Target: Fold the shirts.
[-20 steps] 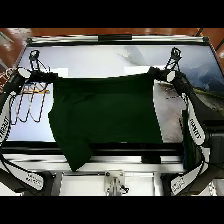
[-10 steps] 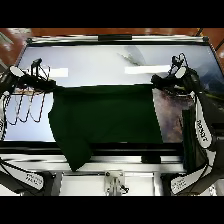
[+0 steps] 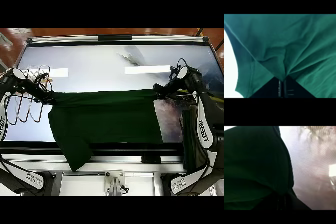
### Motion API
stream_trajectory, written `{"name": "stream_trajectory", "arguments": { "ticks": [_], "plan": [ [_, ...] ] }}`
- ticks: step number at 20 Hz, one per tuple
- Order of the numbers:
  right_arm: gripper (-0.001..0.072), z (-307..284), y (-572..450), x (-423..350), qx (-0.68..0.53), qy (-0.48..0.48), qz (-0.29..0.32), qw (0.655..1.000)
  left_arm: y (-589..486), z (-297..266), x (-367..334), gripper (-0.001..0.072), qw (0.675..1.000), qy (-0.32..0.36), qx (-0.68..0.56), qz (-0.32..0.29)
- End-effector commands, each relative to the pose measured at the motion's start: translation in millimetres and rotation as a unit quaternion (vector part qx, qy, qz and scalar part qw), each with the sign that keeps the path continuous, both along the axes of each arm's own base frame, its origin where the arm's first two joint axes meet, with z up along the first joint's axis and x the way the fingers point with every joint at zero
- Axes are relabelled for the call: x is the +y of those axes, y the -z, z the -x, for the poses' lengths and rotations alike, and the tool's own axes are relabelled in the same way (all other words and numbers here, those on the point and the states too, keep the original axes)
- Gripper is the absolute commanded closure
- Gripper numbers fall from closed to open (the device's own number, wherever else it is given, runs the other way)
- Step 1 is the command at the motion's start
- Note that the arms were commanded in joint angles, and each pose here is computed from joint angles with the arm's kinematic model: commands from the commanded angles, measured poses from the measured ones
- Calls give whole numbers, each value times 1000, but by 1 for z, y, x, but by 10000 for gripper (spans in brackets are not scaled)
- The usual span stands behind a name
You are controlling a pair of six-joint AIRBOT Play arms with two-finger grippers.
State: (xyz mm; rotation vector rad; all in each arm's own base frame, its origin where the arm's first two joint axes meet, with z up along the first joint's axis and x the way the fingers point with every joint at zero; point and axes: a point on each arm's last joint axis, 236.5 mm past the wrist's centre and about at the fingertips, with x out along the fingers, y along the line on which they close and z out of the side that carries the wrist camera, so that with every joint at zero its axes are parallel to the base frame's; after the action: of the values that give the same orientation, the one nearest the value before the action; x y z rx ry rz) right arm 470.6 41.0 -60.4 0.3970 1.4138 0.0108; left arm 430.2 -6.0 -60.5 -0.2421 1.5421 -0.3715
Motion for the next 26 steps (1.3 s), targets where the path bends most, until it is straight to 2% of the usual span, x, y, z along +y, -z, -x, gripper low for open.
{"name": "stream_trajectory", "arguments": {
  "ticks": [1,3,7,11,12,13,14,15,16,18,19,20,22,25,26],
  "plan": [
    [642,8,2,-6,19,9,11,1000,2,6,2,674,1000,9,13,-10],
    [642,19,8,-13,48,17,25,998,7,6,1,674,1000,7,20,-9],
    [642,55,24,0,133,-12,13,991,12,8,2,674,1000,1,29,-10],
    [641,51,28,4,128,-12,12,992,12,8,3,673,1000,0,29,-10],
    [629,50,28,4,125,-9,12,992,13,8,2,673,1000,0,30,-8],
    [537,48,27,6,121,-8,7,993,12,8,-1,659,999,0,32,-2],
    [348,47,25,10,119,-11,-1,993,10,10,-3,521,999,0,34,4],
    [263,48,20,12,113,-22,-8,993,8,13,-3,323,999,1,41,6],
    [256,50,11,11,109,-29,-11,994,3,15,-2,262,999,-1,49,8],
    [254,58,-13,-1,104,-39,-8,994,-19,18,-8,266,998,1,52,33],
    [253,68,-26,-12,111,-38,-1,993,-33,20,-14,291,997,3,49,54],
    [253,83,-39,-24,128,-38,9,991,-47,25,-18,350,997,5,45,65],
    [253,110,-59,-50,144,-41,41,988,-63,42,-19,347,997,1,39,66],
    [253,140,-68,-68,123,-18,50,991,-52,103,-28,195,996,-18,55,75],
    [253,151,-66,-70,121,-18,50,991,-43,126,-33,193,994,-32,54,84]
  ]
}}
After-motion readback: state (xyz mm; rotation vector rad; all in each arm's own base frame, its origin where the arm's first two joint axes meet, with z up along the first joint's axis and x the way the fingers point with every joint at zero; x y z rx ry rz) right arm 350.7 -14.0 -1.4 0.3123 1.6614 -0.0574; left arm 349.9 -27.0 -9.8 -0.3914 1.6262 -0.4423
